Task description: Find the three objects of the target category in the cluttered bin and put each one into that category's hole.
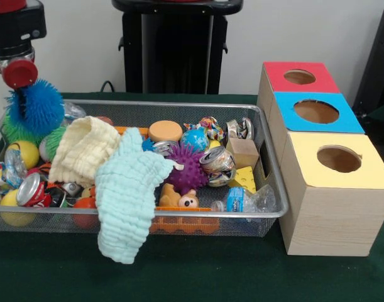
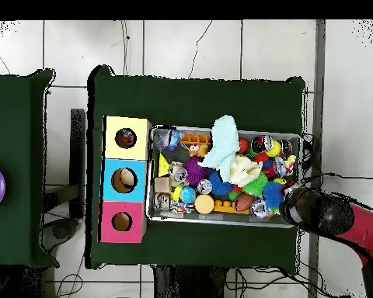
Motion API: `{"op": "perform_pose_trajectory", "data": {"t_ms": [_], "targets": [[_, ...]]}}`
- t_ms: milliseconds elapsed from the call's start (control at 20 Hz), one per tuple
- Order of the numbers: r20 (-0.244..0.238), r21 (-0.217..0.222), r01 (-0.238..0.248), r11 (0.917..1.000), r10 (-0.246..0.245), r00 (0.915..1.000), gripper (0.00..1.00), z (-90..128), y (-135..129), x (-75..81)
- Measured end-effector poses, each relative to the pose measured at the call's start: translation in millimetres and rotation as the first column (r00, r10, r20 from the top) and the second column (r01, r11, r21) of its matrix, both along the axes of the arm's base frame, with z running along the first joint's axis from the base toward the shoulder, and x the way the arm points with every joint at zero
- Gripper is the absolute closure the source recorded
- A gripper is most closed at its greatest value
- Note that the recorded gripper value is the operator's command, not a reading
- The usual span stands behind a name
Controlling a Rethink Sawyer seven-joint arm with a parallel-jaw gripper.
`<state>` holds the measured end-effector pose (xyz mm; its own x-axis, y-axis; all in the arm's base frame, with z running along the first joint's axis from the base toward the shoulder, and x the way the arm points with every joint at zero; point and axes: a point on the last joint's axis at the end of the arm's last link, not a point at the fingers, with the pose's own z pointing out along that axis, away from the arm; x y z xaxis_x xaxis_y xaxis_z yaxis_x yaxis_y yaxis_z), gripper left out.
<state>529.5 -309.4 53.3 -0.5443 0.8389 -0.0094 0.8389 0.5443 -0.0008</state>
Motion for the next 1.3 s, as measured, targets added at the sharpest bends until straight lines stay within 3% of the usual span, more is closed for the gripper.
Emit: {"op": "perform_pose_trajectory", "data": {"t_ms": [1000,1300], "targets": [[0.005,-0.057,-0.051,0.9971,0.051,0.9987,0.0,1.1,-11.0,3.8],[-0.006,-0.08,-0.11,0.9907,0.11,0.9939,0.0,23.1,23.0,8.8]]}}
